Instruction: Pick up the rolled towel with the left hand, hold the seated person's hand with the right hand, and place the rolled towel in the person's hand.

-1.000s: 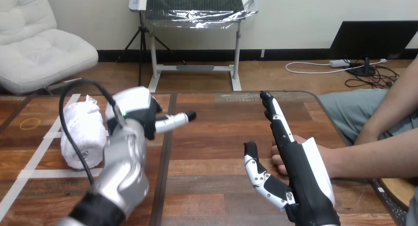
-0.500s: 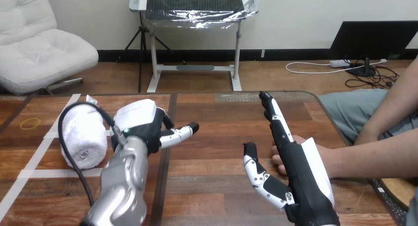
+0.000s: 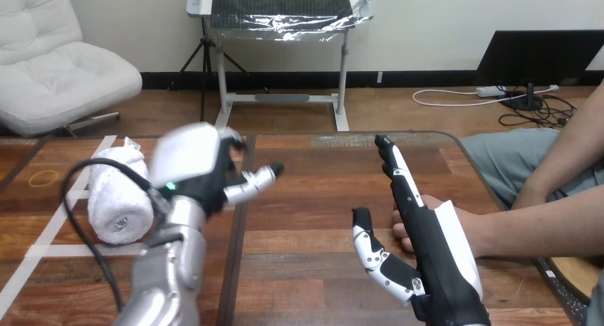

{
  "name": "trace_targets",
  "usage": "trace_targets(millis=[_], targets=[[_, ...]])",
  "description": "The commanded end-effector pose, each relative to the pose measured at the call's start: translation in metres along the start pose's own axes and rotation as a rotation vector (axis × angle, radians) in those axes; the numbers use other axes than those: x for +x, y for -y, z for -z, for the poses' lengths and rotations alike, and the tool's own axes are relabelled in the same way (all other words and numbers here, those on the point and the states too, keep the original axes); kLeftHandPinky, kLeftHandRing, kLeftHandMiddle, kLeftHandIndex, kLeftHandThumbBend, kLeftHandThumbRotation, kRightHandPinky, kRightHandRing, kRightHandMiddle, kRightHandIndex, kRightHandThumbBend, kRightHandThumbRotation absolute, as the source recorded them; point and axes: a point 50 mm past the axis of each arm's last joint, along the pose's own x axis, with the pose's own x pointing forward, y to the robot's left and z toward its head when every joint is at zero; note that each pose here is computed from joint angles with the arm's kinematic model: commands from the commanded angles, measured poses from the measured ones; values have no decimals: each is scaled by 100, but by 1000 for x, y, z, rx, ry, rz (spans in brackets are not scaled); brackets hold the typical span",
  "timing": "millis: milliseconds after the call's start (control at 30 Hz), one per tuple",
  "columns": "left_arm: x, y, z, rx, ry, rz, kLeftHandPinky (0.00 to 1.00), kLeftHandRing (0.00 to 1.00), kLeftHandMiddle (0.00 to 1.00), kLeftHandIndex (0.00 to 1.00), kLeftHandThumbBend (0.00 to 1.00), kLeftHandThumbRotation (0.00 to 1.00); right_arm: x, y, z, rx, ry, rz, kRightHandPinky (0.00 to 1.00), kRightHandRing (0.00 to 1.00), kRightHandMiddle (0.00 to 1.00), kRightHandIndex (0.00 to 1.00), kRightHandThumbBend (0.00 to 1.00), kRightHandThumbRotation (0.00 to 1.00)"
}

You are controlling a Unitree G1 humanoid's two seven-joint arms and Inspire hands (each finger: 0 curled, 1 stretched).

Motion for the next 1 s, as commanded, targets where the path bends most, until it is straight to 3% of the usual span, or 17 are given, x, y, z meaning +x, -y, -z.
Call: trace_targets(millis=[0,333,967], targets=[[7,-84,-3,67,92,-434,58,68,75,81,56,77,19,5,-28,21,140,75,100,100,100,100,0,0],[12,-84,21,119,21,-428,75,78,83,88,59,81,18,5,-26,19,129,73,100,100,100,100,0,0],[31,-83,69,156,-246,-422,91,91,93,98,78,95,20,5,-25,11,137,70,100,100,100,100,0,0]])
